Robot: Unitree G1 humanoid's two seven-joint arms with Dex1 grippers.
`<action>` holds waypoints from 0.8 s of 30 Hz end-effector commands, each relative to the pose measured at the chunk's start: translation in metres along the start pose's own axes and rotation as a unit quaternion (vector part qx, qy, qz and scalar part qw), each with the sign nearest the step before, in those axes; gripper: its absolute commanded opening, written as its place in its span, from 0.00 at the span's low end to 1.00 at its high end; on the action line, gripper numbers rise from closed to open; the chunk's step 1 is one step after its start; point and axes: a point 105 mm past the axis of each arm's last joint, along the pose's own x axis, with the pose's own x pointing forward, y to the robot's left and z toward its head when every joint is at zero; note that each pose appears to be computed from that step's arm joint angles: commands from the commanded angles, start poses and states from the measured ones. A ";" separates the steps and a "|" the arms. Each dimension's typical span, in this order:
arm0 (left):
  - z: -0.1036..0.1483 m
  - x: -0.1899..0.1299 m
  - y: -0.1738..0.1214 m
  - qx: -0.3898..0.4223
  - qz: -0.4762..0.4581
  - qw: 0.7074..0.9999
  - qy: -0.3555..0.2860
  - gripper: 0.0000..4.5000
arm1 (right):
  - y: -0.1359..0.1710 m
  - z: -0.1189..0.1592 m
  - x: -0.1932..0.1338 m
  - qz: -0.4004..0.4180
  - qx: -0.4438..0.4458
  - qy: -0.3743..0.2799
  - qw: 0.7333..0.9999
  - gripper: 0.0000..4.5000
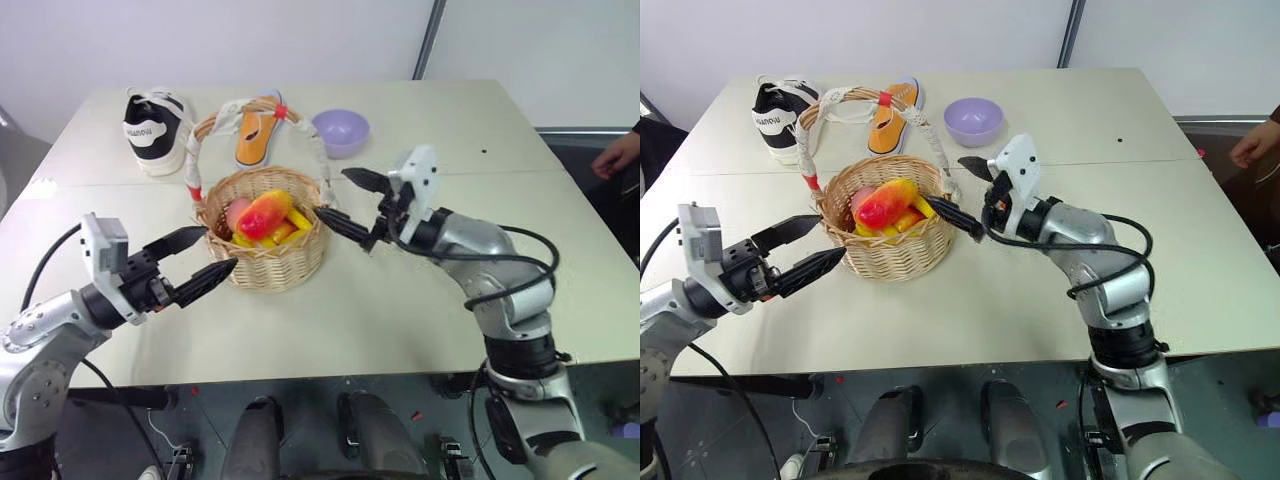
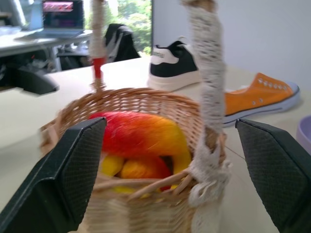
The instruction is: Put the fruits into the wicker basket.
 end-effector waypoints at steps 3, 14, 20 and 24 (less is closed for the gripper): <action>0.009 0.007 -0.003 0.017 -0.016 1.000 -0.019 1.00 | -0.011 -0.004 0.030 -0.035 0.026 -0.028 0.999 0.67; 0.007 0.009 -0.008 0.017 -0.017 0.999 -0.022 1.00 | -0.034 0.021 0.003 -0.092 0.000 -0.079 0.993 0.00; 0.007 0.014 -0.008 0.016 -0.030 0.999 -0.022 1.00 | -0.119 0.044 -0.083 -0.287 -0.080 -0.066 0.952 0.00; 0.007 0.021 -0.009 0.013 -0.044 0.999 -0.024 1.00 | -0.160 0.042 -0.131 -0.400 -0.108 -0.034 0.909 0.00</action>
